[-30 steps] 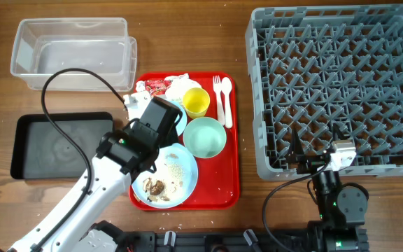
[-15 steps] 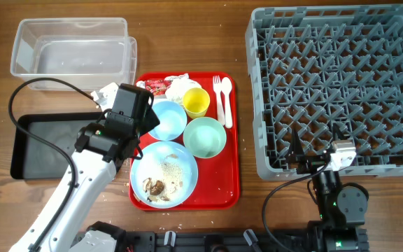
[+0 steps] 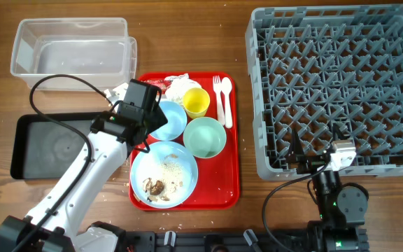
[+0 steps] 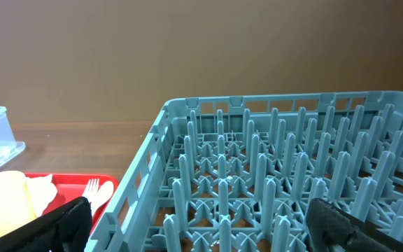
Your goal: Sort waste into correct bins and load items into the dishwasher rack
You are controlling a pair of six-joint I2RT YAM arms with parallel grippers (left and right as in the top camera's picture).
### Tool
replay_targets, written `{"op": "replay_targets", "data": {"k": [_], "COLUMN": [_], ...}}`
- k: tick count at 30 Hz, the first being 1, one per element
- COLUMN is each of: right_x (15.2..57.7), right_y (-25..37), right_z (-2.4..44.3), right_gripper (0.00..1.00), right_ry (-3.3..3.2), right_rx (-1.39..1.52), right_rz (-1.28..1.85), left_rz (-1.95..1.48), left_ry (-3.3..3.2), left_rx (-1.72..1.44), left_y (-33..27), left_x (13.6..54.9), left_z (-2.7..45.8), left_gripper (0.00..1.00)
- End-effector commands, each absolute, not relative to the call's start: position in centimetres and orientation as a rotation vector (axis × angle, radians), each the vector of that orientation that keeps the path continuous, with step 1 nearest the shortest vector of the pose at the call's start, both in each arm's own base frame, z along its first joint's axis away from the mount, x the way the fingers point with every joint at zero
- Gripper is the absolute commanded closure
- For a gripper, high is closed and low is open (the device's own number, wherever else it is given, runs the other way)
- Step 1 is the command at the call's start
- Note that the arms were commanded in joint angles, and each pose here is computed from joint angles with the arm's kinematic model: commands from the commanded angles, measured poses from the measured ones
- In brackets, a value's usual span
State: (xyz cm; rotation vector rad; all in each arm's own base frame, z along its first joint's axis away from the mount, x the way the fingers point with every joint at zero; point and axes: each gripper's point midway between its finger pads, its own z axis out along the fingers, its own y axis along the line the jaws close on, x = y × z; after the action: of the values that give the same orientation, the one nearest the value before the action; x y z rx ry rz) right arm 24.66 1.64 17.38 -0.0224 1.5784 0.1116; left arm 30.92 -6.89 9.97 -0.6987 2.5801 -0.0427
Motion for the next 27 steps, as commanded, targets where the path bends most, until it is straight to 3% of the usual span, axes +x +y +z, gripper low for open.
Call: {"op": "replay_targets", "data": {"k": [1,27], "right_x": [24.7,24.7], "right_y": [1.5,1.5], "right_z": [17.4,17.4], "right_gripper": [0.00,0.00], "right_ry": [1.575,1.575], "right_rx": [-0.005,-0.004], "right_rz": [0.116,0.116], "left_rz": [-0.047,-0.179], "left_ry": [2.587,2.674], "left_rx": [-0.716,-0.547], "left_y": [-6.9,-9.9], "left_x": [30.9,30.4], "left_z": [9.6,9.2], "left_gripper": [0.11,0.10]}}
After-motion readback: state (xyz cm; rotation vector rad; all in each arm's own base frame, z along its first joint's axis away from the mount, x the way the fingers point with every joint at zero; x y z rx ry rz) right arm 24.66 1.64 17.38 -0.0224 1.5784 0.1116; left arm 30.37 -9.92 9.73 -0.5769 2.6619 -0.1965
